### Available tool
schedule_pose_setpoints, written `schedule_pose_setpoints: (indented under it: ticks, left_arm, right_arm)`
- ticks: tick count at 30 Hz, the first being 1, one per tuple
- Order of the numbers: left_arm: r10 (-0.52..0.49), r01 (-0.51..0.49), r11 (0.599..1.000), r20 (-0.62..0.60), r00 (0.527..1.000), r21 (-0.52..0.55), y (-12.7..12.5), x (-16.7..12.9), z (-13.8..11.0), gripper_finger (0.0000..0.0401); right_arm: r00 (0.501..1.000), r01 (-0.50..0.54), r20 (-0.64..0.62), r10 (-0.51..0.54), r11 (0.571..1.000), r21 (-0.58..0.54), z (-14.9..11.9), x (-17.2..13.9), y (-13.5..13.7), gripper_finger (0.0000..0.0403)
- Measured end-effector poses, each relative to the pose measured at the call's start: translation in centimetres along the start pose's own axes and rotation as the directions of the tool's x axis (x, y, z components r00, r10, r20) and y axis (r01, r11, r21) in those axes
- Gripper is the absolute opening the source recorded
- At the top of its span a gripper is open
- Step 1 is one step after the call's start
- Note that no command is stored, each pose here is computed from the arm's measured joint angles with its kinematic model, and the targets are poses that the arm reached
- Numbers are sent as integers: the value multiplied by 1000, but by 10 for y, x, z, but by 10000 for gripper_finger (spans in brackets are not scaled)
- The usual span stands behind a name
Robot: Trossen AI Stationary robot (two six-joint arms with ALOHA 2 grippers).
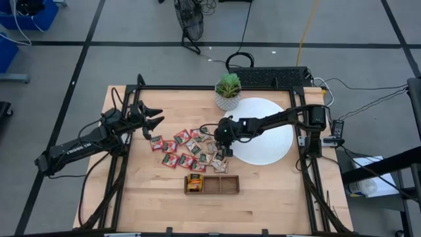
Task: Pick & Place Tea
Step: Put the light brown tea bag into the right section of the wooden organizer
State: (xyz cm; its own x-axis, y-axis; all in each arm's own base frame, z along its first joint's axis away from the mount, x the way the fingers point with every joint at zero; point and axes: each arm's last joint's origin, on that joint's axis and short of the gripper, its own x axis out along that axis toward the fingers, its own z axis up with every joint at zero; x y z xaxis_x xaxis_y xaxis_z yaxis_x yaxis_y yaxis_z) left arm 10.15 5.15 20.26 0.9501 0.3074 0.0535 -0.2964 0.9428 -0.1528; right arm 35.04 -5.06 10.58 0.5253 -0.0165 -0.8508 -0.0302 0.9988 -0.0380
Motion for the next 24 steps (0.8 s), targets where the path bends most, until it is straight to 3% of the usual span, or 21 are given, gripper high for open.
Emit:
schedule_pose_setpoints:
  ticks: [3,7,12,16,19,24]
  left_arm:
    - [0,0,1000,0,1000,0,0,0,0,182]
    - [0,0,1000,0,1000,0,0,0,0,182]
    - [0,0,1000,0,1000,0,0,0,0,182]
    - [0,0,1000,0,1000,0,0,0,0,182]
    - [0,0,1000,0,1000,0,0,0,0,182]
    - [0,0,1000,-1,1000,0,0,0,0,182]
  right_arm:
    - [991,131,-7,-131,991,-24,3,-3,4,1]
    - [950,312,8,-312,947,-78,9,-19,12,0]
    - [930,325,206,-305,943,-72,36,-54,25,0]
    - [960,187,230,-157,976,-114,36,-60,39,10]
    - [959,157,256,-122,980,-122,40,-61,50,50]
    - [969,183,187,-162,977,-106,36,-44,49,156]
